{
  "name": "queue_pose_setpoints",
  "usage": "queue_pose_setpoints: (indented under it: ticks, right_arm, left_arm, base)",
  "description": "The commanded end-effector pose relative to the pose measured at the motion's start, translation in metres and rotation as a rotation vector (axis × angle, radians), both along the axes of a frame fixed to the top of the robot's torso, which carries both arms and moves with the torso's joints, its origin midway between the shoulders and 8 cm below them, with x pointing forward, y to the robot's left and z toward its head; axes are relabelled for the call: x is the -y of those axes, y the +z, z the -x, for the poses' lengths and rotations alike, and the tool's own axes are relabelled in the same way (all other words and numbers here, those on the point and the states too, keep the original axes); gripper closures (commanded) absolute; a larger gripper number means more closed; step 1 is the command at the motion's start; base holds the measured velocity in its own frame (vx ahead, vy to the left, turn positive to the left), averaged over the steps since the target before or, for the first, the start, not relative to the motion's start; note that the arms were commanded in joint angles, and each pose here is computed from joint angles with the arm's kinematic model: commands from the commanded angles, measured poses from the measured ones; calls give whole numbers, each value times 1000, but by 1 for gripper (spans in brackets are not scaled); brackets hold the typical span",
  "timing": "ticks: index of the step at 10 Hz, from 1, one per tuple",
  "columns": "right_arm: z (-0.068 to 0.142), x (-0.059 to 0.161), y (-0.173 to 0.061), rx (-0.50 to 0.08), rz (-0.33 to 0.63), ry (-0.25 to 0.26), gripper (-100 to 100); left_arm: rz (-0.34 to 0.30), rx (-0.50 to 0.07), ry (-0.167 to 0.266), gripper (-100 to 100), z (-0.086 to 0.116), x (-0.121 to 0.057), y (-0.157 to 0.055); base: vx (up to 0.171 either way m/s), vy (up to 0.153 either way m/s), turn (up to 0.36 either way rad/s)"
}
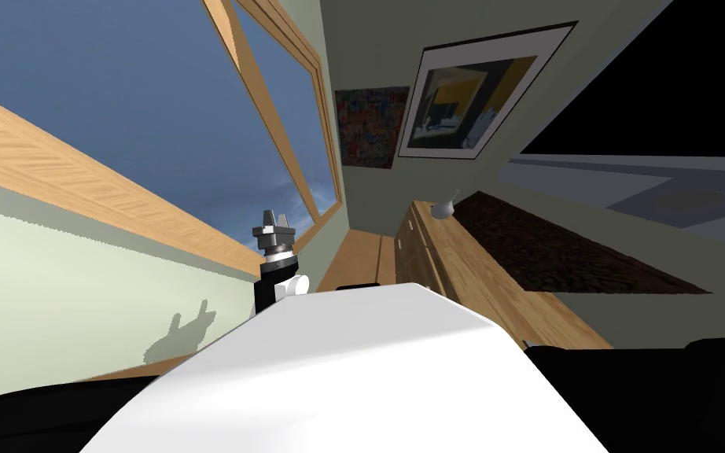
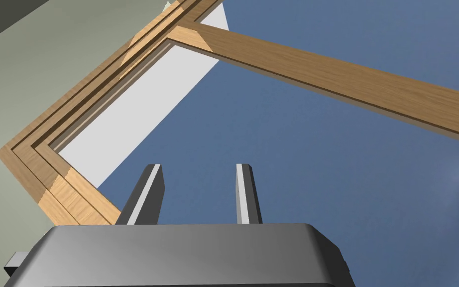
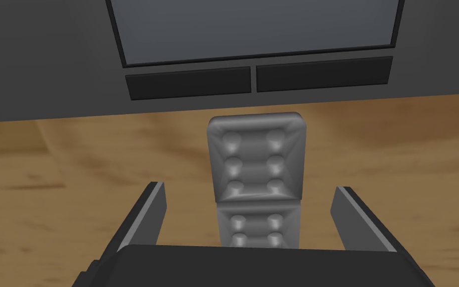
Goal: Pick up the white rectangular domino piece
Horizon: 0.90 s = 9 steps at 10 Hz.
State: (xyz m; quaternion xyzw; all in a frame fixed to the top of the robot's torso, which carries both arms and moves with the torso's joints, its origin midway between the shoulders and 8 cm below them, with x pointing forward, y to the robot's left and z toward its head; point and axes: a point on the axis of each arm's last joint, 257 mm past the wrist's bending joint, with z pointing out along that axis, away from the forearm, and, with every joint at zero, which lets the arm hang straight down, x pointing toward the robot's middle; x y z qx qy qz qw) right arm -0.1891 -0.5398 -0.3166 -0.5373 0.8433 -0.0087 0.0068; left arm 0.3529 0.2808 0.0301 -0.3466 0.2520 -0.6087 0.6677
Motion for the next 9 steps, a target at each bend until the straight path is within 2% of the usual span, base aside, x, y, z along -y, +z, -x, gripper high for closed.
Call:
queue_pose_setpoints:
  ticks: [1,2,3,4,5,6,8,9]
  right_arm:
    - [1,0,-1,0,0,26,-100]
    - [13,-5,-4,0,-1,11,-100]
    - [13,-5,-4,0,-1,39,-100]
    - [13,-5,-4,0,0,46,-100]
    - [24,-10,-7,-1,-2,33,-100]
    - [24,-10,-7,-1,-2,59,-100]
    - [24,-9,-7,-1,0,59,-100]
    - [24,-10,-7,-1,0,63,100]
  left_arm:
    - [0,0,0,0,0,0,0]
    - [0,0,0,0,0,0,0]
    - [0,0,0,0,0,0,0]
    - [0,0,0,0,0,0,0]
    - [0,0,0,0,0,0,0]
    - [0,0,0,0,0,0,0]
    - [0,0,0,0,0,0,0]
    - [0,0,0,0,0,0,0]
  base:
    - [42,-10,37]
    - [95,-34,-105]
    - [102,-21,-103]
    - [42,3,-2]
    - [92,-14,-117]
    - [93,-17,-81]
    - [25,0,5]
    - [2,0,-16]
